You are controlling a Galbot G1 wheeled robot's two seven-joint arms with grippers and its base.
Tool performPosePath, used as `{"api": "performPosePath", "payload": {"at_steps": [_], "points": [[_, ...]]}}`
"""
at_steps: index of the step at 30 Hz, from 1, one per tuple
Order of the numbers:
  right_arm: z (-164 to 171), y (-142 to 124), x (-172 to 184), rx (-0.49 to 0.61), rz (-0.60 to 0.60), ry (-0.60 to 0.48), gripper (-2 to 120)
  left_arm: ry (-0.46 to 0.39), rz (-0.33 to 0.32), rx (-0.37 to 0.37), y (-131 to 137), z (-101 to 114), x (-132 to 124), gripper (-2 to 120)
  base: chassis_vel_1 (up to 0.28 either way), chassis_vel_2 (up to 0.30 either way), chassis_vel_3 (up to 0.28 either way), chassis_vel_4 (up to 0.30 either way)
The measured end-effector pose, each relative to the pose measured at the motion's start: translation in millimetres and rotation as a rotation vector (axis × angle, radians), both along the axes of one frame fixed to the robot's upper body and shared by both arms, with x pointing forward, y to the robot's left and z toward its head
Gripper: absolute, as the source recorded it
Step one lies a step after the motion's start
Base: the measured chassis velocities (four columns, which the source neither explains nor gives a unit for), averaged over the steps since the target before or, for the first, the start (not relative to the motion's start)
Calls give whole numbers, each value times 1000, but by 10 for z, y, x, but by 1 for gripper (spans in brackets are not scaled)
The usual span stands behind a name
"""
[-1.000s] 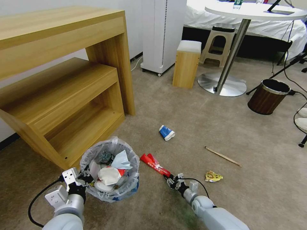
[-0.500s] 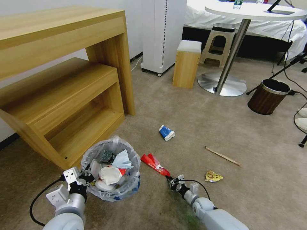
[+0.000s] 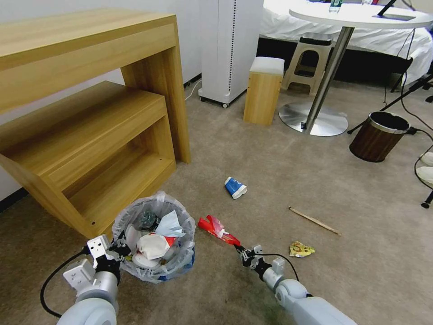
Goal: Pick up the trash bin and place the garbage on the floor into it.
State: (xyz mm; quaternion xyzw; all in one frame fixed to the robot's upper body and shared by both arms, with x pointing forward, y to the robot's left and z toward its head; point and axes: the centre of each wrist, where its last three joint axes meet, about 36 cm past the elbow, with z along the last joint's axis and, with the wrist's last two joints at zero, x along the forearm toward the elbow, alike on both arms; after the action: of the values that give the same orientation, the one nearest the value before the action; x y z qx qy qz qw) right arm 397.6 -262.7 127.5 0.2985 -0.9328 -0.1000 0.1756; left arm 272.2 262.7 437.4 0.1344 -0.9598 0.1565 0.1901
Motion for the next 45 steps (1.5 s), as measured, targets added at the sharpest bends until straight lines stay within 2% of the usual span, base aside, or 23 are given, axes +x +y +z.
{"api": "performPosePath", "payload": {"at_steps": [10, 23, 37, 45], "points": [[121, -222, -47, 16, 8, -88, 0, 13, 7, 6, 45, -67, 47, 1, 0, 0, 0, 0], [254, -234, 31, 46, 1, -155, 0, 20, 9, 10, 62, -100, 69, 1, 0, 0, 0, 0], [641, -244, 117, 114, -10, -244, 0, 35, 11, 11, 67, -162, 100, 1, 0, 0, 0, 0], [992, -246, 225, 152, -6, -318, 0, 39, 13, 15, 74, -181, 107, 1, 0, 0, 0, 0]]}}
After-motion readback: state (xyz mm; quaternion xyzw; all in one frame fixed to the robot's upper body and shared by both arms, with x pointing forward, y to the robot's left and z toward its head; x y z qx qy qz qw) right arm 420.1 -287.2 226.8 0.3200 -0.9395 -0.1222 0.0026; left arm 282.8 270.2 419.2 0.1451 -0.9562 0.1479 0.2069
